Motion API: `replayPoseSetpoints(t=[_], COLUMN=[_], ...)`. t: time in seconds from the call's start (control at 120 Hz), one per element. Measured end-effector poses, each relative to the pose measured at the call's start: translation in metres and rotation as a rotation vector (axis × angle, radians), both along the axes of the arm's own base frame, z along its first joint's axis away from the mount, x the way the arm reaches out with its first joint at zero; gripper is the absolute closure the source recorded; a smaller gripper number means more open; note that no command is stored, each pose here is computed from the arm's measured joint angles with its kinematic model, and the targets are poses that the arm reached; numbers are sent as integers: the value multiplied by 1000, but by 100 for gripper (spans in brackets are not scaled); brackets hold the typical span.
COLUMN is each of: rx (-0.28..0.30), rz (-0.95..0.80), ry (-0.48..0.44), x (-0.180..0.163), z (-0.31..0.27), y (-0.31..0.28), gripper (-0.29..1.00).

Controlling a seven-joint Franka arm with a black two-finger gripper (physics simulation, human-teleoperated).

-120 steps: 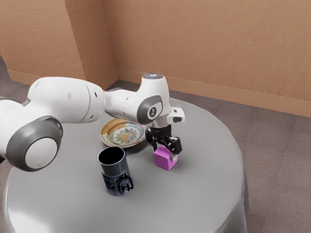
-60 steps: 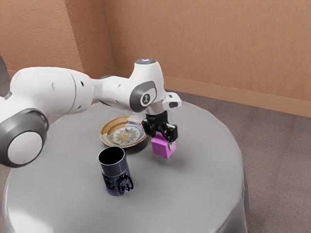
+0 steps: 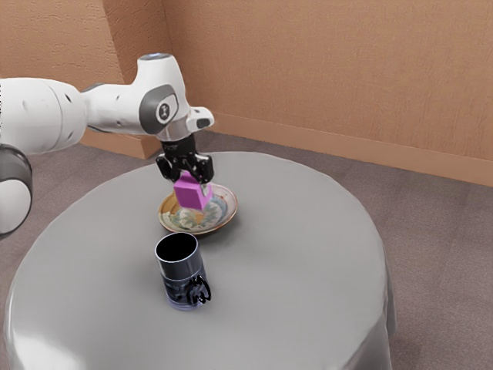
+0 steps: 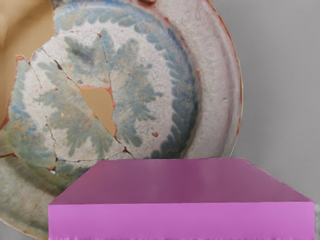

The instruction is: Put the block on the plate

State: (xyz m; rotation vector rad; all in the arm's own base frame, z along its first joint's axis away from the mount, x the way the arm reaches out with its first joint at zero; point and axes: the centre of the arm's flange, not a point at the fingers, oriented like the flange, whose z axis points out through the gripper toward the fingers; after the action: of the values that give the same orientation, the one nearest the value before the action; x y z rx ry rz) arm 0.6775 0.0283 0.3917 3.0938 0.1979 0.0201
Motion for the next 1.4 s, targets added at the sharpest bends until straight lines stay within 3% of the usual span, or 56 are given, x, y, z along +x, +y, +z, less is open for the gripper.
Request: replayPoseSetpoints(t=[0.375,0.825,0.975,1.175,1.4], rx=[63,43,25,-27,-18], rz=[-2,-36,-64,-194,-446], ry=[39,39,15,67,35], x=[46,47,39,-7,-49], z=[-70,-74,-43,0,104], y=[36,35,22,-5,-21], gripper=[47,10,5,2,1])
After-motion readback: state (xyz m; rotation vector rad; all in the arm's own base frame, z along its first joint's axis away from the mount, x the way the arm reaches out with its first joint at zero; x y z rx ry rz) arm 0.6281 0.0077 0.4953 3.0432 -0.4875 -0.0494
